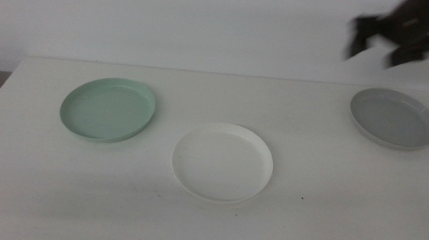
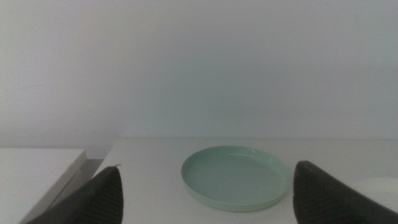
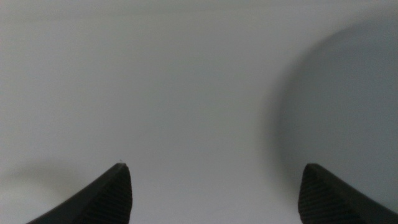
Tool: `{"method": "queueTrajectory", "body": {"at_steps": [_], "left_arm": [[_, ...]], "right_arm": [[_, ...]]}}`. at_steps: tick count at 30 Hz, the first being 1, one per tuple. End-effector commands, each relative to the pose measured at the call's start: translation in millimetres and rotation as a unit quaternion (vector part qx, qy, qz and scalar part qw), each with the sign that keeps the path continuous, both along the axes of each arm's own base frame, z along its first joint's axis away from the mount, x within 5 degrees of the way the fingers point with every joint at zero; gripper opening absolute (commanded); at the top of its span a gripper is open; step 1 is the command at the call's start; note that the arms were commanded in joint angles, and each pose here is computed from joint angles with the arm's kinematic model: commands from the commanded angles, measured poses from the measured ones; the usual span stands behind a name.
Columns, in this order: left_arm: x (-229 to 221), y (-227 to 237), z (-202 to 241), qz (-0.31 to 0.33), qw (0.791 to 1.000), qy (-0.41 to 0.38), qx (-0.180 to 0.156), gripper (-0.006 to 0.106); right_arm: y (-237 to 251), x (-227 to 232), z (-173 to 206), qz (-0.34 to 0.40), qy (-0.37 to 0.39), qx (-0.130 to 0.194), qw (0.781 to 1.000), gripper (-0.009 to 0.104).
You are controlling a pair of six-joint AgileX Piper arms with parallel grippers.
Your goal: Stack the three bowls on top of each other.
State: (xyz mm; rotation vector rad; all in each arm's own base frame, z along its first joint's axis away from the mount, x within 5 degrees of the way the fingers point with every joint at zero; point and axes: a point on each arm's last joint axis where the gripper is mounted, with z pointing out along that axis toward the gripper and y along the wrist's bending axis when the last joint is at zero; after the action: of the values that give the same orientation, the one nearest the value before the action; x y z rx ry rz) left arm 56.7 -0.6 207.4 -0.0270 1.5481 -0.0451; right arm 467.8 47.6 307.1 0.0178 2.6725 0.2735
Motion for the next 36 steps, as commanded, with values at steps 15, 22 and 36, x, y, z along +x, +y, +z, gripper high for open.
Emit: {"method": "queueTrajectory", "body": {"at_steps": [15,22,36], "left_arm": [[0,0,1,0.000,1.000,-0.008,-0.004,0.094],[0,0,1,0.000,1.000,-0.008,-0.004,0.094],[0,0,1,0.000,1.000,-0.008,-0.004,0.094]], "right_arm": [[-174,41,-100,-0.170,0.015,-0.037,0.985,0.068],[-177,48,-149,-0.169,0.052,-0.040,0.983,0.065],[-179,49,-168,-0.167,0.067,-0.049,0.983,0.003]]}}
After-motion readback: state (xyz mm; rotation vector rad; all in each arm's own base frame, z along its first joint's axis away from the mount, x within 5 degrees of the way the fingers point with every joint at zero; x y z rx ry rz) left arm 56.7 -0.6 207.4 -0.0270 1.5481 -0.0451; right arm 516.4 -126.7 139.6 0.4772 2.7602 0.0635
